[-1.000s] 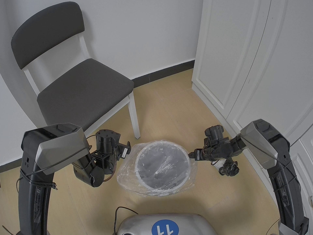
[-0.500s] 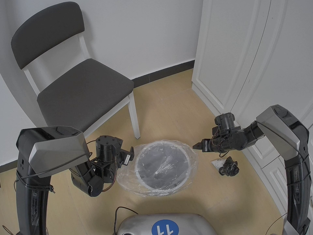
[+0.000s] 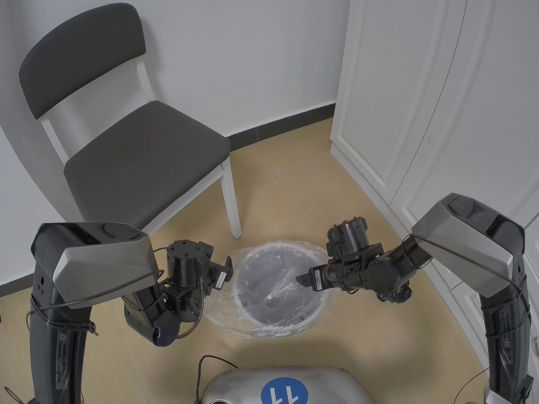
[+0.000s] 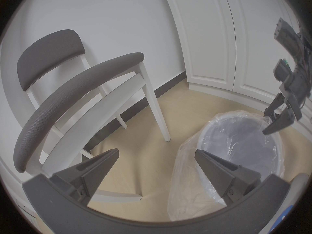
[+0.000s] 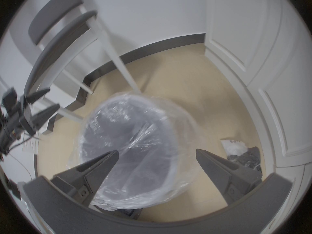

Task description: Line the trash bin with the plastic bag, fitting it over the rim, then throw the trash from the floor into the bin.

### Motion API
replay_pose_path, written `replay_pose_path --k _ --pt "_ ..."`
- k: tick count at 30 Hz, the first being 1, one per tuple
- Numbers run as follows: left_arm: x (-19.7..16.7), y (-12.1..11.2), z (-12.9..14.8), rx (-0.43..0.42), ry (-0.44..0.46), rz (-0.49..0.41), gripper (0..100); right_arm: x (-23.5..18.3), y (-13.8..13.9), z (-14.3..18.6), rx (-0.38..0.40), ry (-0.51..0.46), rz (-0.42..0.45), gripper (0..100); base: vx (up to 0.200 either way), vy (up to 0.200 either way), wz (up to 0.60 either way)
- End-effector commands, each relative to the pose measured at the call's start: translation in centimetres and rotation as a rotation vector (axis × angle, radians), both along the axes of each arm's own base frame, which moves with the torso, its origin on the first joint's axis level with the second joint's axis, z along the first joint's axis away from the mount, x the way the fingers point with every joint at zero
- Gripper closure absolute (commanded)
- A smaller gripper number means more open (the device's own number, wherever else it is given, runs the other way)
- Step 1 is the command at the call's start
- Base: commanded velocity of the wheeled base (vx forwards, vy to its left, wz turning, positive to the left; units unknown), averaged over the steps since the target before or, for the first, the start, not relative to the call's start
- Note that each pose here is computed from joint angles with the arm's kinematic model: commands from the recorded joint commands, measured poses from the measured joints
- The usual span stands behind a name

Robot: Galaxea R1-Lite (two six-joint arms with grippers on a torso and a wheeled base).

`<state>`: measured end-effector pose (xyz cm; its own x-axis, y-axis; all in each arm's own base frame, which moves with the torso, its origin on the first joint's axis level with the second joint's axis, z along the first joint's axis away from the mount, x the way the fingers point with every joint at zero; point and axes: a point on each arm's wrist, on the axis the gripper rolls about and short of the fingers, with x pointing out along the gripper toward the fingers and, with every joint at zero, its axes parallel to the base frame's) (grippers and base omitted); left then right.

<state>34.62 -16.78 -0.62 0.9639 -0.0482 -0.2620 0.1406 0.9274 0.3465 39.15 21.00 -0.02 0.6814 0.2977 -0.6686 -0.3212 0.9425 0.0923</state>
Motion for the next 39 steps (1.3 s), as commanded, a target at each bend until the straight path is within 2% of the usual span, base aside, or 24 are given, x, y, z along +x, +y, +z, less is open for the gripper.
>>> replay_pose_path --k 1,8,14,21,26,39 --pt "-0.3 0.0 -0.6 0.012 0.014 0.008 0 -0.3 0.5 -2.0 -0.049 0.025 0.016 0 0.0 0.0 0.0" --pt "-0.4 0.0 -0.7 0.013 0.017 0.007 0 -0.9 0.9 -2.6 -0.11 0.027 0.01 0 0.0 0.0 0.0" --pt "-1.1 0.3 -1.5 0.013 0.015 0.007 0 -2.0 -0.3 -3.5 -0.212 0.043 0.093 0 0.0 0.0 0.0" --pt "-2.1 0.8 -1.8 0.012 0.011 0.006 0 -2.6 -0.7 -2.9 -0.229 0.048 0.114 0 0.0 0.0 0.0" --pt "-2.1 0.8 -1.9 0.012 0.013 0.007 0 -3.4 -1.3 -3.7 -0.29 0.067 0.183 0 0.0 0.0 0.0" --pt "-2.3 0.9 -2.2 0.014 0.012 0.012 0 -4.1 -1.6 -4.3 -0.311 0.098 0.227 0 0.0 0.0 0.0"
